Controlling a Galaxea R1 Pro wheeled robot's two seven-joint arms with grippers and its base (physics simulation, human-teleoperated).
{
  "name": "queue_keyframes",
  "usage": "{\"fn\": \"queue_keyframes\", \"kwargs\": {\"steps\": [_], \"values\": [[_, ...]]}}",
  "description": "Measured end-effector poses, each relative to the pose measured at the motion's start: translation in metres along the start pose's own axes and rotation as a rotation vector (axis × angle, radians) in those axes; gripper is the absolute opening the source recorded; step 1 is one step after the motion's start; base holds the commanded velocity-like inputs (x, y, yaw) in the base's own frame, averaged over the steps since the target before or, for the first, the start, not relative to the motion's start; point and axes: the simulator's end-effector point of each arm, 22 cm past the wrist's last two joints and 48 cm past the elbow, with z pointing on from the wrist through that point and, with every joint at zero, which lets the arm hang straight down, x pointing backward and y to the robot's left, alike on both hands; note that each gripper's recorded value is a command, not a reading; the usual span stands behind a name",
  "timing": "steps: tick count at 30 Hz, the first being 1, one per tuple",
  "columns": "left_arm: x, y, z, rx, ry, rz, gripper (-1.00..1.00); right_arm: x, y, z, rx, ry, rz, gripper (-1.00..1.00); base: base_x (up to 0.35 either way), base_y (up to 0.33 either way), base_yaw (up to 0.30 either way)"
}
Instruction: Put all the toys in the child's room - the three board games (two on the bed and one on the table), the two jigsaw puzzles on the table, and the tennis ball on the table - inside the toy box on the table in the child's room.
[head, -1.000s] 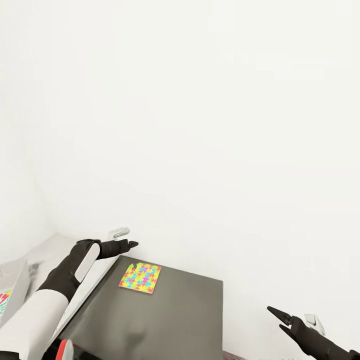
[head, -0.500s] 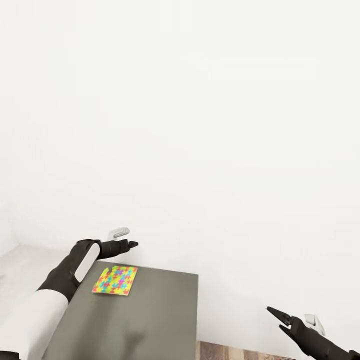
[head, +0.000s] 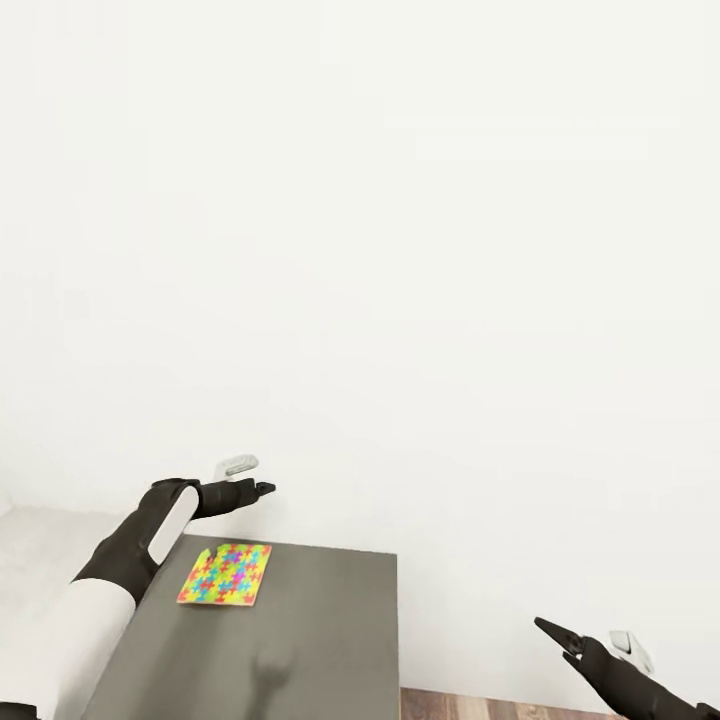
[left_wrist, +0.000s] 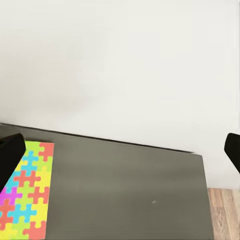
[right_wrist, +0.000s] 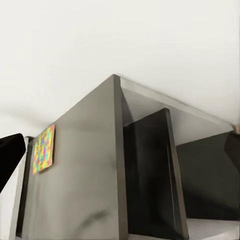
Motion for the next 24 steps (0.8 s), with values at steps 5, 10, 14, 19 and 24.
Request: {"fn": "queue_keyframes", "kwargs": {"steps": [5,10,14,19,24], "values": [[-0.0002,0.0,0.0,0.0,0.0,0.001,1.0,0.0007,-0.004,0.0003,0.017,0.001,-0.026,1.0,0.093,0.047,-0.002],[-0.0011,-0.0004,-0.0003,0.001,-0.003,0.002,1.0,0.0006,-0.0047,0.0005,0.02,0.001,-0.032,1.0,0.144,0.065,0.0],[-0.0031,-0.0025,-0.0011,0.005,-0.008,0.006,1.0,0.0006,-0.0049,0.0006,0.021,0.001,-0.033,1.0,0.041,0.018,0.0],[-0.004,-0.0035,-0.0016,0.007,-0.01,0.008,1.0,0.0011,-0.0052,0.0006,0.022,0.002,-0.034,1.0,0.013,0.006,0.0],[-0.0041,-0.0036,-0.0017,0.006,-0.01,0.009,1.0,0.0012,-0.0054,0.0008,0.023,0.002,-0.034,1.0,0.004,0.002,0.0]]}}
